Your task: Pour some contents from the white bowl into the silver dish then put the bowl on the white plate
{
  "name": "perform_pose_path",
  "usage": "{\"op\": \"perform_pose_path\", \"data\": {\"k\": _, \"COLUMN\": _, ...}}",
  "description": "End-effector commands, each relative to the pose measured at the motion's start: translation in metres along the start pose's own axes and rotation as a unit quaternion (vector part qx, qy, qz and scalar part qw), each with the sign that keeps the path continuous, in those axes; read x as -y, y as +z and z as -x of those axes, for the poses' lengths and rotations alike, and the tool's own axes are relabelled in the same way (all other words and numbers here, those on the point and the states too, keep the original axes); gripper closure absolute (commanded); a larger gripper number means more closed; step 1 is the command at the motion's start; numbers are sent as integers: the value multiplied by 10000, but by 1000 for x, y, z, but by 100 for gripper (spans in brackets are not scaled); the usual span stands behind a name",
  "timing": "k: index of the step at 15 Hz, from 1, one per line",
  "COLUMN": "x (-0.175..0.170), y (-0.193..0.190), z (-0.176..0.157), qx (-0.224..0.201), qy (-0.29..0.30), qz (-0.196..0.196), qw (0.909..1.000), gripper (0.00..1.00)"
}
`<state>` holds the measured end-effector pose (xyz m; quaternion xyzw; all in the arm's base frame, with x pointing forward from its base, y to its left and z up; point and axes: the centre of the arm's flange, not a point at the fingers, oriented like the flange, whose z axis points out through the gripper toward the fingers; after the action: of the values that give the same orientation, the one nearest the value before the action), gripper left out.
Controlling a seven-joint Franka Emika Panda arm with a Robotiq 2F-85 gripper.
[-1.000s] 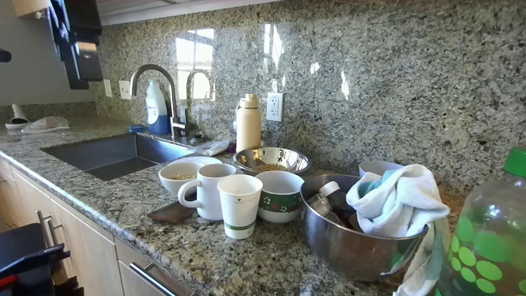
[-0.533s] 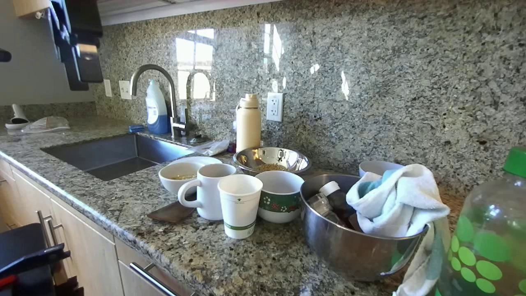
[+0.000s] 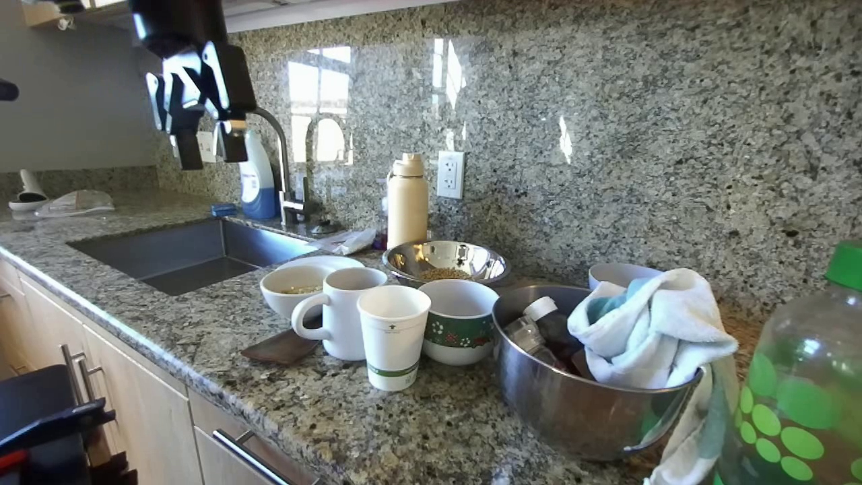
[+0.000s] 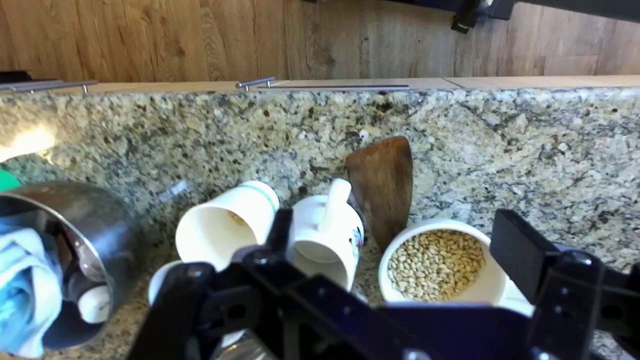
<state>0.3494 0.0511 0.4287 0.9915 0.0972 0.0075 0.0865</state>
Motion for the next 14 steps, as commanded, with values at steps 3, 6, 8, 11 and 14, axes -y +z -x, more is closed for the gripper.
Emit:
{"op": "perform_pose_path", "data": {"k": 3, "x": 39, "y": 16, "z": -91, "qx": -25, "qy": -900, "qz": -59, "qw": 9959, "gripper": 0}}
{"op": "perform_pose_path", "data": {"k": 6, "x": 50, "y": 40, "z": -126, "qx": -264, "qy": -1221, "qz": -301, "qw": 9917, "gripper": 0}}
{"op": "perform_pose_path", "data": {"k": 8, "x": 56, "y": 56, "z": -145, "qx": -366, "qy": -1360, "qz": -432, "qw": 9891, "gripper": 0}}
{"op": "perform_pose_path", "data": {"k": 11, "x": 64, "y": 82, "z": -166, "qx": -469, "qy": -1556, "qz": -637, "qw": 9847, "gripper": 0}}
{"op": "perform_pose_path", "data": {"k": 14, "x": 71, "y": 104, "z": -177, "qx": -487, "qy": -1677, "qz": -824, "qw": 9812, "gripper": 0}}
